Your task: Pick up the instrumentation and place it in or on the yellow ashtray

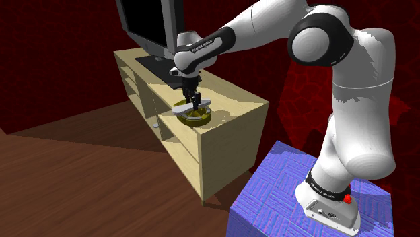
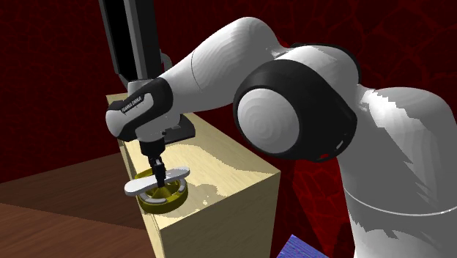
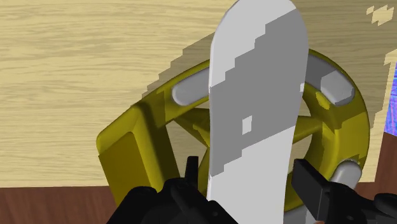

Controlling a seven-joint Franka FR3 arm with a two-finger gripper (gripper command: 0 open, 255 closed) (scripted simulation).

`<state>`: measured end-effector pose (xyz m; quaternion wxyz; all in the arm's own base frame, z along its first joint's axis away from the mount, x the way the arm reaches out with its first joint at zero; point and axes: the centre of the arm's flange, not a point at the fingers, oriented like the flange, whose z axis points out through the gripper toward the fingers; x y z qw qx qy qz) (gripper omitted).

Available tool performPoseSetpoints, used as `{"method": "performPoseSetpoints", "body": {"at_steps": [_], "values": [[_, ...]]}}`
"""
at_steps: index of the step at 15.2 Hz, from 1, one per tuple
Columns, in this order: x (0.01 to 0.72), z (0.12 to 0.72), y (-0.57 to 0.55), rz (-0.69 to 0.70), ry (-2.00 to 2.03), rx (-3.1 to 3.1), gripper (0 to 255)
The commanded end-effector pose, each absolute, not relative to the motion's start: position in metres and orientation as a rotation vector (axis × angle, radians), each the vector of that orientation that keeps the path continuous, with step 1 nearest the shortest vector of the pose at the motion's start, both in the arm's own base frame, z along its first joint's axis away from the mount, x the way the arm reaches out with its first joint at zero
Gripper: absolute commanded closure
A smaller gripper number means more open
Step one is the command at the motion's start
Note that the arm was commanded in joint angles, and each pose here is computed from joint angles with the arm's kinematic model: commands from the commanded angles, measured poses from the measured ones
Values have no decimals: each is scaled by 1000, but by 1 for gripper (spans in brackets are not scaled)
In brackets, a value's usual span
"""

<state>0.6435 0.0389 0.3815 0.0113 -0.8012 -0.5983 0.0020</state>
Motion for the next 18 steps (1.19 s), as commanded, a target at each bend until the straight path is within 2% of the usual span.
{"method": "performPoseSetpoints", "body": {"at_steps": [1,5,6,11,15,18], "values": [[644,381,39,5,-1866,-2500,255],[644,381,39,5,-1866,-2500,255],[644,381,39,5,-1866,-2500,0],[644,381,39,5,-1866,-2500,0],[644,431,38,5,-1866,-2500,0],[644,431,38,5,-1866,-2500,0]]}}
